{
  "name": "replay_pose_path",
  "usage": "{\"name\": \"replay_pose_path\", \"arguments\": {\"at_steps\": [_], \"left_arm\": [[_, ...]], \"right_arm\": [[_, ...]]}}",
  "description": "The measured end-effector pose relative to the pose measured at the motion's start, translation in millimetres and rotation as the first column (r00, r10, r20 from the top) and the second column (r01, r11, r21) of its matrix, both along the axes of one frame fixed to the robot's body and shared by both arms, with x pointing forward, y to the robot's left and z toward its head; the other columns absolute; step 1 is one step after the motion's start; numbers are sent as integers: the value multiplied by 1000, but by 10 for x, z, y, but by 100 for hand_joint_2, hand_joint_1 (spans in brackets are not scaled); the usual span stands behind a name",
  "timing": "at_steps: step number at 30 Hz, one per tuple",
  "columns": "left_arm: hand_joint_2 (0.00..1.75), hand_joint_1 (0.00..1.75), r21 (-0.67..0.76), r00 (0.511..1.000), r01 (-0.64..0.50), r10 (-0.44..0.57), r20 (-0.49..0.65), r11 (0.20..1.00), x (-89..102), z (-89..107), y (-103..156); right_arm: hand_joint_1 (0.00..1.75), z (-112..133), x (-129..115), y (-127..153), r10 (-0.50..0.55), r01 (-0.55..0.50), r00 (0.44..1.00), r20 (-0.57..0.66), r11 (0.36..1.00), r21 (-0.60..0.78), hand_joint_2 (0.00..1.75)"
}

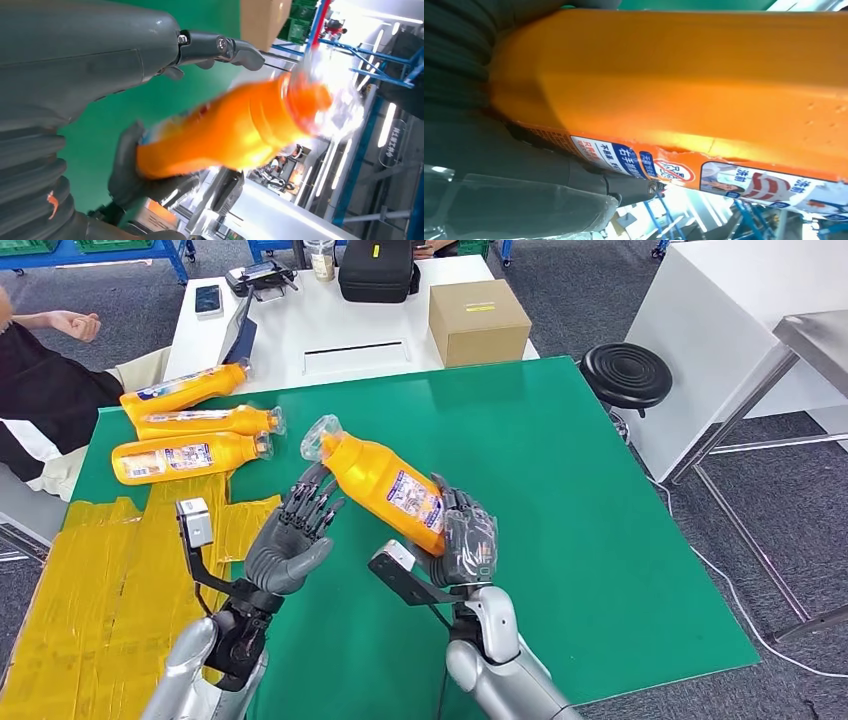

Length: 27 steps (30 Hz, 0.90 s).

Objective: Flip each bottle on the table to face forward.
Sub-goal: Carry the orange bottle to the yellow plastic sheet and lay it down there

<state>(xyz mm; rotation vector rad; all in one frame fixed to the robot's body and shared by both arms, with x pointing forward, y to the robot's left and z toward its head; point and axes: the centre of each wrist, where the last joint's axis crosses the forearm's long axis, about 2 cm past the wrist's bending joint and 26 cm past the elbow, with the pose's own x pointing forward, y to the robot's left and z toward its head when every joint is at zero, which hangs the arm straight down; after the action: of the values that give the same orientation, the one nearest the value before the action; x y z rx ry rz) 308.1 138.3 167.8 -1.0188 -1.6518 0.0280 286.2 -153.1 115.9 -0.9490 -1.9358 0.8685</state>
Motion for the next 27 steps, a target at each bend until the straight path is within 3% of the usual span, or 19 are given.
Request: {"name": "replay_pose_path", "arguments": {"at_steps": [15,27], "left_arm": [[175,0,-41,1000,-11,12,11,999,56,101,-16],[175,0,-81,998,-50,47,-31,995,104,-11,93]], "right_arm": [[175,166,78,663,148,-141,988,54,983,-114,175],[175,109,100,902,200,-196,980,5,964,-182,175]]}}
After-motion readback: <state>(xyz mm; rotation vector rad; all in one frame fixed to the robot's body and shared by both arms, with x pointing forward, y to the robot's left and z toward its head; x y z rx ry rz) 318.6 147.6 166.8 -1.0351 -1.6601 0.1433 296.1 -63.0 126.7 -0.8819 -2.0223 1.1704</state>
